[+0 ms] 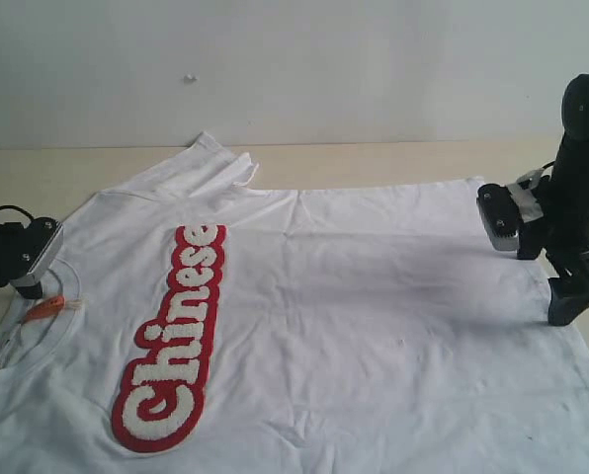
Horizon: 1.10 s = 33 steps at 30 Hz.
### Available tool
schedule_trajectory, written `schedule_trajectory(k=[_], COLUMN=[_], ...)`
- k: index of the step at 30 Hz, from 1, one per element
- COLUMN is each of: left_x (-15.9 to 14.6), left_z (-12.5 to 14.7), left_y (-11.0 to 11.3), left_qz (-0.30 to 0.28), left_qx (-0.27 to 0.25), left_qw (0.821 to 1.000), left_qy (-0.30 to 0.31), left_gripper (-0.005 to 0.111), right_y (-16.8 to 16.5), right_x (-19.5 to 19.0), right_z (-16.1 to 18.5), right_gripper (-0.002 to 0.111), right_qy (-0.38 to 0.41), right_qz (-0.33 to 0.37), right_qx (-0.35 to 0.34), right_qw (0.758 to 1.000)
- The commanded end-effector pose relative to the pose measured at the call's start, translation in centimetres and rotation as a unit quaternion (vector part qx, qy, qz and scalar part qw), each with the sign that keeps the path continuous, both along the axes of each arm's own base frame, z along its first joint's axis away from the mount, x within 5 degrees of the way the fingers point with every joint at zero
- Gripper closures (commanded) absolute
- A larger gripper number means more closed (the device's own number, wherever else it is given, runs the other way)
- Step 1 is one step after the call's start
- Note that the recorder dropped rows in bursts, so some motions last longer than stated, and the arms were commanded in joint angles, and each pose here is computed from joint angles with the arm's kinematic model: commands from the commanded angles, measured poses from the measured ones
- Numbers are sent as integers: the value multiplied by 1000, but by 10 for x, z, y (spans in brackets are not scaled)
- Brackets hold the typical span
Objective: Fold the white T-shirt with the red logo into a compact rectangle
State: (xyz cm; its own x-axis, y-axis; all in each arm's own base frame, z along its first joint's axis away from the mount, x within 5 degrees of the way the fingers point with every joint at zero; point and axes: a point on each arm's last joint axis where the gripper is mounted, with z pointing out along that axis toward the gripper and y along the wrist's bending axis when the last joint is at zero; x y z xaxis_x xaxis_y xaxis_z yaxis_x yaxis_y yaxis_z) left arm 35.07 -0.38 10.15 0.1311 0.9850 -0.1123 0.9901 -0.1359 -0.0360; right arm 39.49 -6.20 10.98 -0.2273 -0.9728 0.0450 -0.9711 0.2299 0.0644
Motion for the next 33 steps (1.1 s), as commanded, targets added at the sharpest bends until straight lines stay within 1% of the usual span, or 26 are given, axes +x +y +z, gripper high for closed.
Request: schedule_trajectory(k=[1, 3, 5, 8, 9, 15, 33], left_x=[-11, -11, -11, -11, -11, -11, -11], left_z=[-34, -34, -34, -34, -34, -34, -34], left_y=[-3, -3, -3, -3, -3, -3, -3], left_qz=[-7, -7, -7, -7, -7, -7, -7], left_qx=[2, 2, 2, 2, 2, 2, 2], left_qw=[999, 999, 999, 999, 999, 999, 999], left_qy=[47, 47, 47, 47, 47, 47, 47], left_gripper=[1, 1, 1, 1, 1, 1, 1], right_y=[-4, -4, -6, -9, -10, -6, -6], right_x=[-7, -7, -6, -4, -3, -3, -3], right_z=[-15, -15, -15, -15, -15, -16, -16], right_gripper=[3, 3, 3, 3, 3, 3, 3], right_qy=[38, 38, 35, 26, 25, 22, 22], right_qz=[-9, -11, 2, 56, 63, 46, 44], right_qx=[-14, -14, -18, -34, -36, -17, -17], right_qw=[999, 999, 999, 997, 997, 999, 999])
